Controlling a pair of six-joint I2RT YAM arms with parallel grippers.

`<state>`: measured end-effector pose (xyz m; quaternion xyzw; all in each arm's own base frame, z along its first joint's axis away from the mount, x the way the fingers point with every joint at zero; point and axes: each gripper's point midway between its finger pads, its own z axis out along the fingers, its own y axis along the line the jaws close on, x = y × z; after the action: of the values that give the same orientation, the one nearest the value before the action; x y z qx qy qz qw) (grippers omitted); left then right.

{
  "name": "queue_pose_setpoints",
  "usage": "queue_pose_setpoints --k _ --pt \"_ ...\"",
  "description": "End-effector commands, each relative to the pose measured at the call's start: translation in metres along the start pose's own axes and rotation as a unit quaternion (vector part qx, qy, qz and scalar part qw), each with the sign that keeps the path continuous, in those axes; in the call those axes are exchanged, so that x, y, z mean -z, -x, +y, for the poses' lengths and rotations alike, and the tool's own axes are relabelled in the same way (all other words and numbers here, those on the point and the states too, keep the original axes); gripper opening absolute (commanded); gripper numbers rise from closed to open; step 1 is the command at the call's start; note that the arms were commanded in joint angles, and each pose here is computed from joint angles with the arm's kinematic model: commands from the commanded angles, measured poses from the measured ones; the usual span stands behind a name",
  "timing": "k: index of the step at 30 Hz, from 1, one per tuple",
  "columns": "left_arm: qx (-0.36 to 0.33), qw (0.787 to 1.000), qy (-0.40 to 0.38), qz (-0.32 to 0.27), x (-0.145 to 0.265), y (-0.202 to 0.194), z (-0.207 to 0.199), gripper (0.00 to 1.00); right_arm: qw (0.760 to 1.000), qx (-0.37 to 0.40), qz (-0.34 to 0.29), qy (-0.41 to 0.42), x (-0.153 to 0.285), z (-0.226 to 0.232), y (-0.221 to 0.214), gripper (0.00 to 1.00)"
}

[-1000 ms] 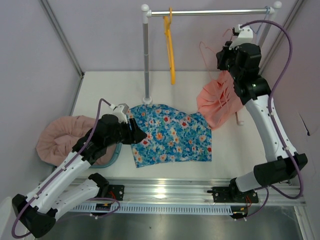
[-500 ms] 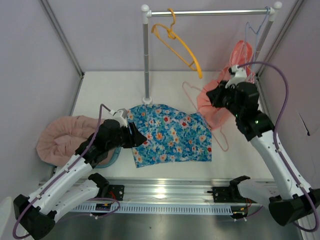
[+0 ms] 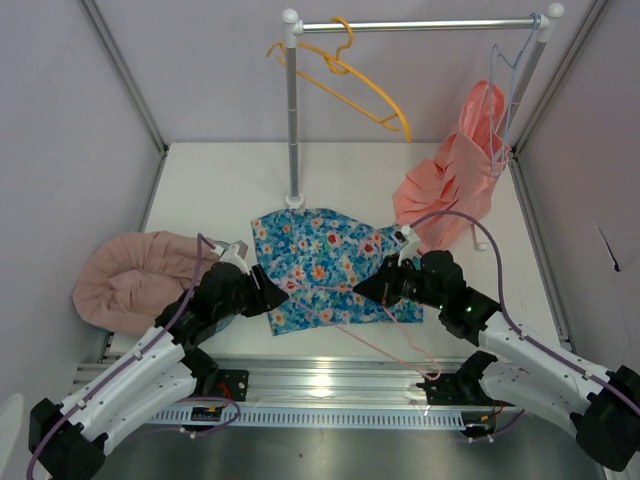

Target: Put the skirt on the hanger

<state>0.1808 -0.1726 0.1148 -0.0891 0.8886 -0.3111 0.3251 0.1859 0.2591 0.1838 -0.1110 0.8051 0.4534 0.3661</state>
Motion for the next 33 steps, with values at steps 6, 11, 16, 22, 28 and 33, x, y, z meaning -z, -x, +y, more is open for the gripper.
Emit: queue_pose_setpoints --k 6,11,16,22,28,33 --pt "0.036 0.999 0.031 -0.019 -0.004 -0.007 0.007 0.54 0.995 -0.014 -0.008 0.094 -0.019 0.045 -0.03 0.0" --pt "0.034 0.998 0.055 -0.015 -0.009 -0.018 0.011 0.54 0.994 -0.021 0.0 0.11 -0.026 0.044 -0.053 0.0" --pt "0.03 0.997 0.071 -0.009 -0.013 -0.026 0.014 0.53 0.993 -0.031 0.007 0.112 -0.034 0.035 -0.074 0.0" --pt "0.027 0.996 0.089 -0.009 -0.012 -0.035 0.021 0.52 0.993 -0.026 0.012 0.11 -0.051 0.03 -0.085 0.0" --pt "0.027 0.994 0.109 0.0 -0.011 -0.049 0.031 0.51 0.997 -0.014 0.01 0.078 -0.066 0.012 -0.094 0.0" --pt "0.04 0.989 0.141 0.005 -0.008 -0.064 0.047 0.47 0.998 -0.01 0.017 0.057 -0.075 -0.002 -0.103 0.0"
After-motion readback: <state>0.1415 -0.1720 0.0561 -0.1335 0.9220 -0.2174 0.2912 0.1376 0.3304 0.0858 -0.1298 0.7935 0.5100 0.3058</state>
